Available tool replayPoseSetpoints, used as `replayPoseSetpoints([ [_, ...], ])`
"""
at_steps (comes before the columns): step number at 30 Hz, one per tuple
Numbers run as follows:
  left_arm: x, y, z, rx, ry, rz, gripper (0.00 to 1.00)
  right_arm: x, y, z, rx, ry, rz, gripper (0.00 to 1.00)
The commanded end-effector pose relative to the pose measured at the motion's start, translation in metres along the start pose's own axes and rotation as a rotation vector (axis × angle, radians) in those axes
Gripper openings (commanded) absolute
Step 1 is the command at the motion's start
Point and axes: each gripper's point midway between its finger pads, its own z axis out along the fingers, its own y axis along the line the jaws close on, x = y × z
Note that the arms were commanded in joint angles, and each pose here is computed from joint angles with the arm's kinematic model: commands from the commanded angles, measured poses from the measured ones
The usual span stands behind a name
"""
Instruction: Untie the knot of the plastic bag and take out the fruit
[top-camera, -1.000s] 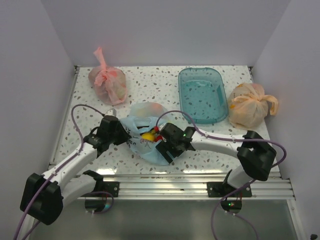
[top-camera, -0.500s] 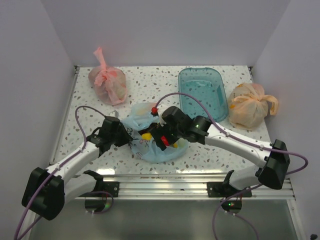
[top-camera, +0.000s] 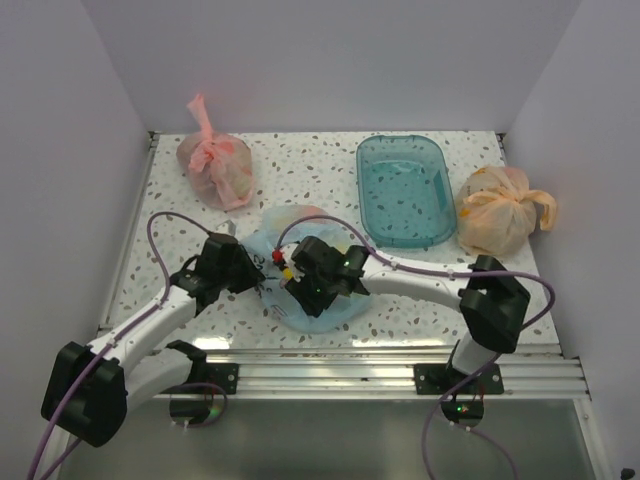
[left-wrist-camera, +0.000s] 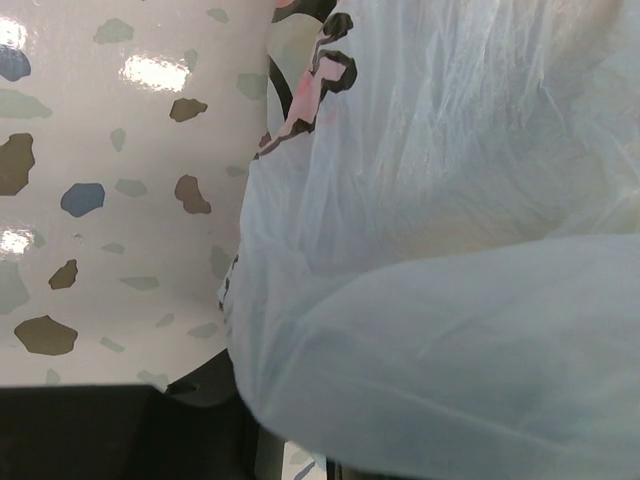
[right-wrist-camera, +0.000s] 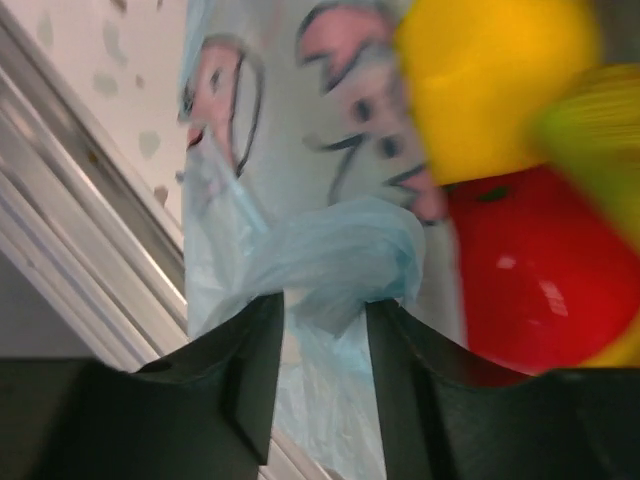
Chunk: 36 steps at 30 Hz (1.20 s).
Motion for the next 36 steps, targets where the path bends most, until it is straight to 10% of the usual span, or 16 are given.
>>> replayPoseSetpoints([
  [1, -0.009, -0.005, -0.003, 0.016, -0.035, 0.017, 0.22, 0.034, 0.039, 0.020, -0.152, 0.127, -0.117, 0.40],
  [6, -0.014, -0.006, -0.006, 0.007, -0.048, 0.029, 0.22, 0.045, 0.069, 0.019, -0.245, 0.209, -0.256, 0.36],
  [14, -0.027, -0.004, -0.012, -0.033, -0.084, 0.084, 0.24, -0.015, 0.053, -0.032, -0.073, 0.010, -0.357, 0.67],
  [36, -0.028, -0.008, -0.015, -0.028, -0.062, 0.146, 0.27, -0.092, -0.054, -0.009, 0.222, -0.020, -0.517, 0.64],
])
